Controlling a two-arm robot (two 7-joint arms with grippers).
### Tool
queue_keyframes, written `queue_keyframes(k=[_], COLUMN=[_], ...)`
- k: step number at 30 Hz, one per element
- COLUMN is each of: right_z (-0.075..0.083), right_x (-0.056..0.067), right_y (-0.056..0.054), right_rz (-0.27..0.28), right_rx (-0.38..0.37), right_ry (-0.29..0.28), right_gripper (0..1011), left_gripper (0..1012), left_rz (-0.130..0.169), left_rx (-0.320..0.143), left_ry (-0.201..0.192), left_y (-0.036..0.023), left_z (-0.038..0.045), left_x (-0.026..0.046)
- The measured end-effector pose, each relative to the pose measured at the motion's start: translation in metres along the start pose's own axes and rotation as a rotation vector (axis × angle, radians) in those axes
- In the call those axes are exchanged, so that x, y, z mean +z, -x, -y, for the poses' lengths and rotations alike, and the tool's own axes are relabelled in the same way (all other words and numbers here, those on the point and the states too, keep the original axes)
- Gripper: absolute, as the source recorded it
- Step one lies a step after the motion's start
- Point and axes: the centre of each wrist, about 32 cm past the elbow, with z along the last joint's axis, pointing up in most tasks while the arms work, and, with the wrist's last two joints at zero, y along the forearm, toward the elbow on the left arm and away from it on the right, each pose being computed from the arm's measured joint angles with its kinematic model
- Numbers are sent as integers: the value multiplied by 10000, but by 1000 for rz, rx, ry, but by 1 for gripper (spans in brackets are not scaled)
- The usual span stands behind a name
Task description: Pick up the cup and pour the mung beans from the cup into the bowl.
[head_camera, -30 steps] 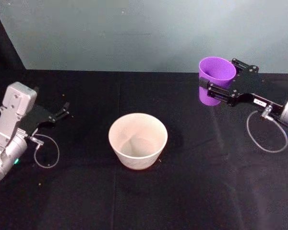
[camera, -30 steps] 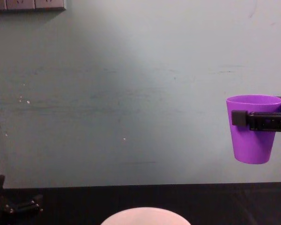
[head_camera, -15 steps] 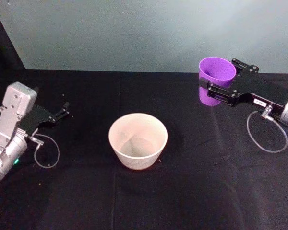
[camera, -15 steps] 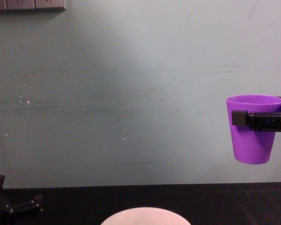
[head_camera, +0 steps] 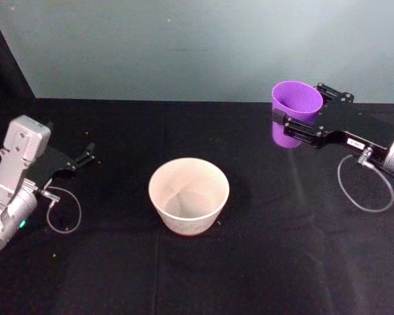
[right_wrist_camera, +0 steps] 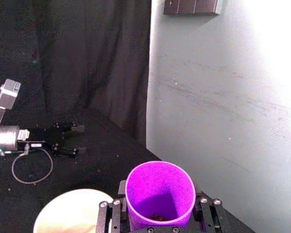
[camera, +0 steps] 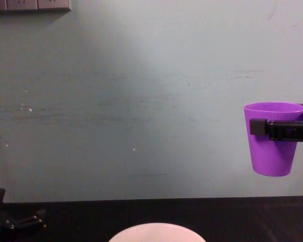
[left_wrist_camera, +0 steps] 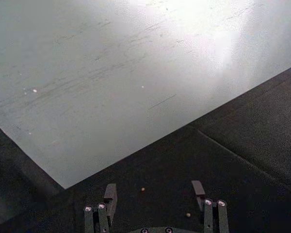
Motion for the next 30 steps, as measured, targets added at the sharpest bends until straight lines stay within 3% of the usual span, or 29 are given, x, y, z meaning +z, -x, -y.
queue_keyframes(k=[30], right_z=[0], right_x=[0], right_y=[0], right_rz=[0], right_rx=[0], right_ry=[0], right_gripper=[736], left_gripper=[1000], left_rz=[0], left_rx=[0], left_ry=[0], left_y=[0], left_z=[0], left_x=[0])
